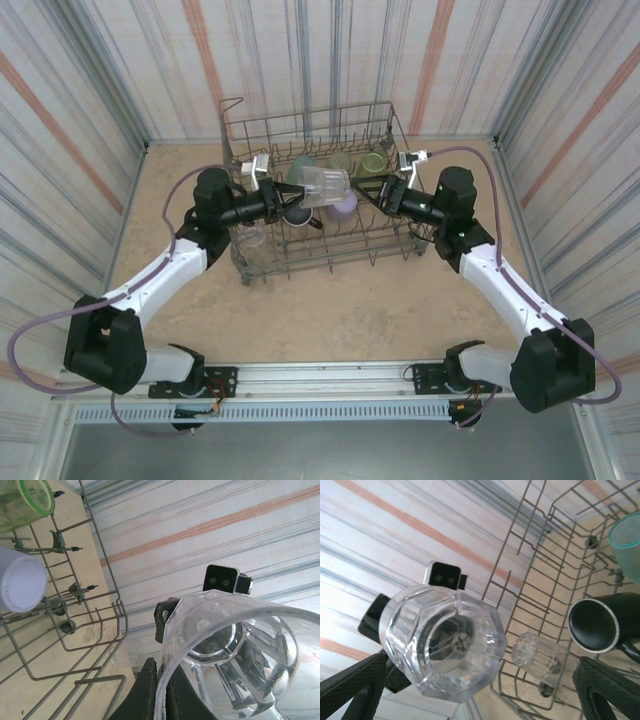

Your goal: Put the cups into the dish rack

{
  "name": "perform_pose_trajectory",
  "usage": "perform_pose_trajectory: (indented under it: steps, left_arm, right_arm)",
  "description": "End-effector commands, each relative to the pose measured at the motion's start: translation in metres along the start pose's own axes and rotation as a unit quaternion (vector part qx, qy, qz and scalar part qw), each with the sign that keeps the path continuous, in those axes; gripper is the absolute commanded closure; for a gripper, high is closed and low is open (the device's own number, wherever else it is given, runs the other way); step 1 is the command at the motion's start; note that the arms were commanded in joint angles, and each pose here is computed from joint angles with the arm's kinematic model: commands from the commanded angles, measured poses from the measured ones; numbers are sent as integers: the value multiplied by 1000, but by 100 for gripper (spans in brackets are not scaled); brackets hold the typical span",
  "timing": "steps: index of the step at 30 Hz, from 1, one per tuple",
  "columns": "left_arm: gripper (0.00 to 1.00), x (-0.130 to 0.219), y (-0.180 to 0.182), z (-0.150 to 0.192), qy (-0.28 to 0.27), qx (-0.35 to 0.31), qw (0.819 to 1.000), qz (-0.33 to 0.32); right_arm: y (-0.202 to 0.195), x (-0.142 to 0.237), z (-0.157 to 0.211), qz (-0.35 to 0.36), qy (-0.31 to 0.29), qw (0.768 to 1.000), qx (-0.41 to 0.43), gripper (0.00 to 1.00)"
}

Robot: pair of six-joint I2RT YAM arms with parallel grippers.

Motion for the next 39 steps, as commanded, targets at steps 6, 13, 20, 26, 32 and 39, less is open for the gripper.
perform_pose_trajectory:
  steps: [6,13,20,26,32,39]
  left_arm:
    - [100,-4,-10,-12,-7,5,998,68]
    - [100,-8,-2,-13,-6,19,997,75]
    - [100,-10,4,-12,-6,25,997,74]
    - [100,-9,6,-10,-6,27,997,72]
    - [100,-10,7,-9,-2,28,997,71]
    - [100,-9,14,-7,-2,34,998,54]
  right_arm:
    - [30,-16,0,-61,27,998,-2,0]
    - [22,-26,0,-51,30,998,-17,0]
    - [26,-38,-4,-61,33,997,-18,0]
    - [33,-45,-3,-78,35,996,-18,0]
    - [31,-54,-6,-86,37,995,-25,10]
    - [28,-58,-6,-93,39,994,-43,42]
Point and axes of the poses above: each hand's point on the last joint's axis, 136 mm out from that joint toward the fingers, its own x axis back along the fingers, its own y axis along the line the jaws close on, z = x × y, the point moved 2 cm from there along x, back along the fingers, and after that the axes turned 12 degrees about -x, right-handed, at the moved point
